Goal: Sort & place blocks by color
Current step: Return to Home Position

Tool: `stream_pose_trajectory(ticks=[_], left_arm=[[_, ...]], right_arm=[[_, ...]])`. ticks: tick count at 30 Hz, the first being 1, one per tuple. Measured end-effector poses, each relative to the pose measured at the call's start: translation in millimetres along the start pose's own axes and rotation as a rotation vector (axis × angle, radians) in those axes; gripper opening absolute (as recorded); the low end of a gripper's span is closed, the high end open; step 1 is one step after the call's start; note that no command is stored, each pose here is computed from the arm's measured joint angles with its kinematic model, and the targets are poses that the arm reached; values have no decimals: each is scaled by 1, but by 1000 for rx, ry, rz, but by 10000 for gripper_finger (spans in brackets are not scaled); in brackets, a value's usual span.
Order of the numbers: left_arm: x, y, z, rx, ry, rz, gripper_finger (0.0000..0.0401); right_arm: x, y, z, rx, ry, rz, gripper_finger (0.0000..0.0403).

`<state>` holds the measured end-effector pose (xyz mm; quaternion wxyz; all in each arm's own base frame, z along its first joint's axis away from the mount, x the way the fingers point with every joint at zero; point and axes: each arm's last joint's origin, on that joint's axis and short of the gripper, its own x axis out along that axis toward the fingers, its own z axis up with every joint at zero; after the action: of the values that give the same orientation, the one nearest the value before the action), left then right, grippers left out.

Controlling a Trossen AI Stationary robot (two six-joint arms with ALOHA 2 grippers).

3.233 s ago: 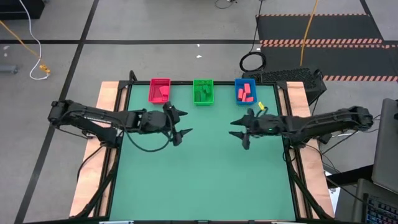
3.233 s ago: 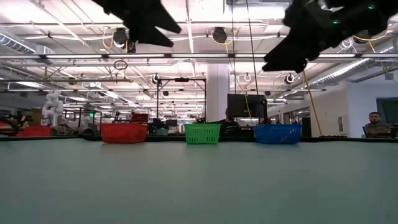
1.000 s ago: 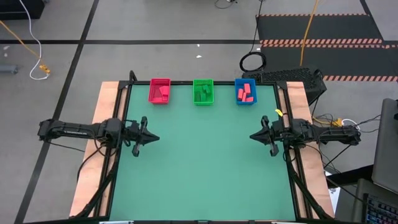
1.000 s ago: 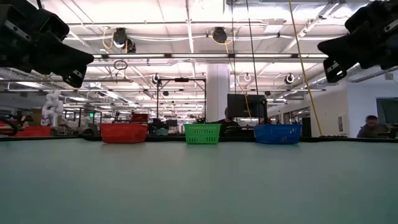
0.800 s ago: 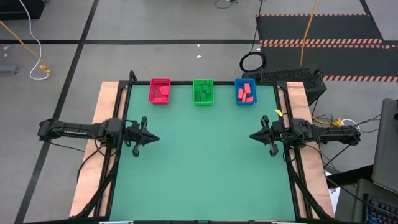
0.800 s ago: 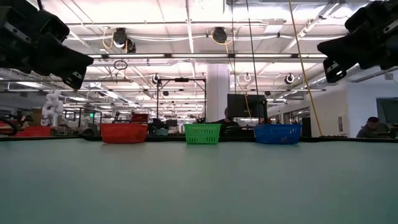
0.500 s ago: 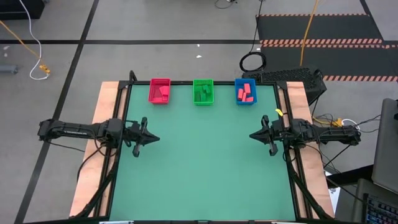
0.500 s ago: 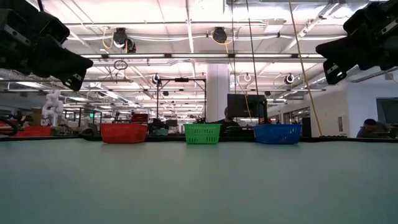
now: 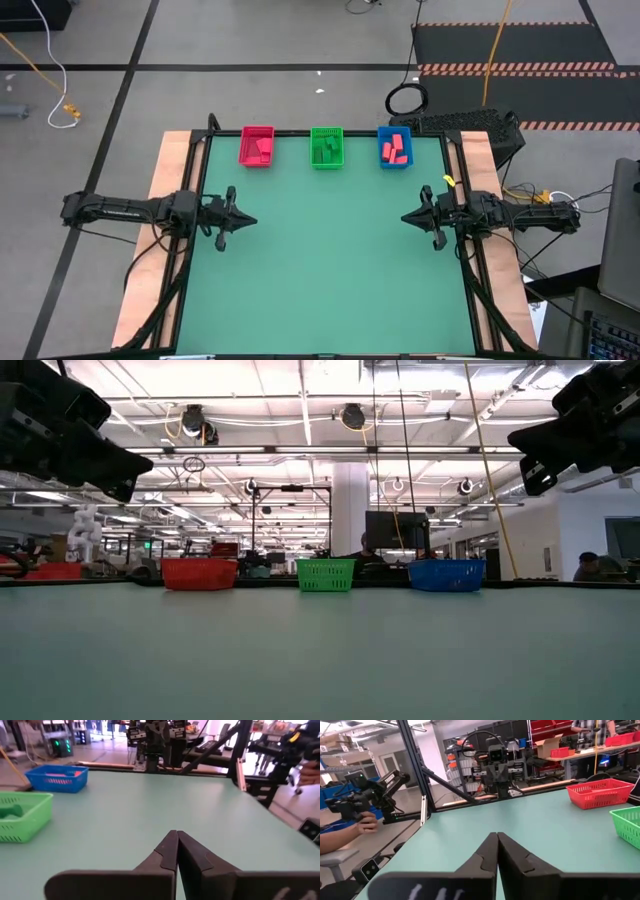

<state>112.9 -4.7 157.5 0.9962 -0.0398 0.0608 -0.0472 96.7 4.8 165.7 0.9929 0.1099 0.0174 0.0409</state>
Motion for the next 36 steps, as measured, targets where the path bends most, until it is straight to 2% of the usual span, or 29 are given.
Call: stream_pose_trajectory(ticks=[4,7,14,24,36], left_arm=[[0,0,0,66,0,7,8],[0,0,0,72,0,8,8],[0,0,0,72,0,8,8],[0,0,0,72,0,8,8],[0,0,0,71,0,8,8]], right_arm=[[0,0,0,1,0,0,0],[0,0,0,-10,0,0,0],[0,0,0,-125,0,0,0],[-1,3,11,-108,-110,23,0],[-1,3,11,-108,-111,23,0]])
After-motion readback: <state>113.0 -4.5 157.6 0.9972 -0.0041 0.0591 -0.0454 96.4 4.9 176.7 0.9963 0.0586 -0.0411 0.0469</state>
